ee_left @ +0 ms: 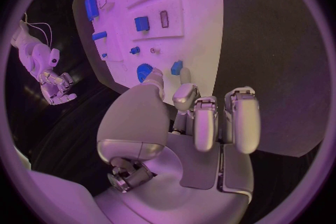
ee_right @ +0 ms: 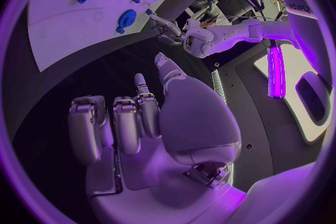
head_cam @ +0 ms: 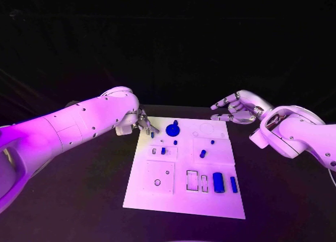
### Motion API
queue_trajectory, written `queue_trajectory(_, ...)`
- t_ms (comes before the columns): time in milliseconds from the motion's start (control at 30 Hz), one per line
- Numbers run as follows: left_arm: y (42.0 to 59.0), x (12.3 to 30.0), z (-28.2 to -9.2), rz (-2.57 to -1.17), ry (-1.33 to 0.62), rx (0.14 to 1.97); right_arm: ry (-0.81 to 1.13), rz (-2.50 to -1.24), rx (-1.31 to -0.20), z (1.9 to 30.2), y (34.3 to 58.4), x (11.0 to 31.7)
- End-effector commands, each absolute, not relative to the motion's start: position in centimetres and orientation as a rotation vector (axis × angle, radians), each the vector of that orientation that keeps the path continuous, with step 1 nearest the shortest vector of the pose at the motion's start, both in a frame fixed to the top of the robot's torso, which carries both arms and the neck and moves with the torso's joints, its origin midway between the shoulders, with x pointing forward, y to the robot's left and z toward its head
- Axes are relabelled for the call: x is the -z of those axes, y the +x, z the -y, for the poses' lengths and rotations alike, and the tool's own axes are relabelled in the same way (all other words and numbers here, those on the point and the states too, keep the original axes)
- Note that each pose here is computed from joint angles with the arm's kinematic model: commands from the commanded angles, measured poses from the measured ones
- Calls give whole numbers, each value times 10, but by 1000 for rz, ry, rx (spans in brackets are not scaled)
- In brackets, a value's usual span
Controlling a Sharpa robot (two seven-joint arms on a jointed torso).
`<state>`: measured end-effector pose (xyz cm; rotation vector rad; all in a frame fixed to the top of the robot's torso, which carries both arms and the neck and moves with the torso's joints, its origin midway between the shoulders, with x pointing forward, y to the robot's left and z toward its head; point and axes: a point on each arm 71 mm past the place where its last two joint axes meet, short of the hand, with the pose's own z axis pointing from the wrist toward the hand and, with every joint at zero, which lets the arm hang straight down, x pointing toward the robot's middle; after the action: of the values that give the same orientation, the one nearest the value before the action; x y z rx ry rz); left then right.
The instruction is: Assemble the parts on the task board
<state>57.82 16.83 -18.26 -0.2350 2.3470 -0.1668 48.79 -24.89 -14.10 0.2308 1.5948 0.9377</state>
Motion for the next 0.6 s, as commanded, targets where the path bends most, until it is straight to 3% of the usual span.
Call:
queue_trajectory(33,578,183,-166,-2362,-208,174,222,-1604,-945,247,487,142)
queue_trajectory(600,581,188,-165,-2351,-242,150,218,-1607,-948,246,487,142)
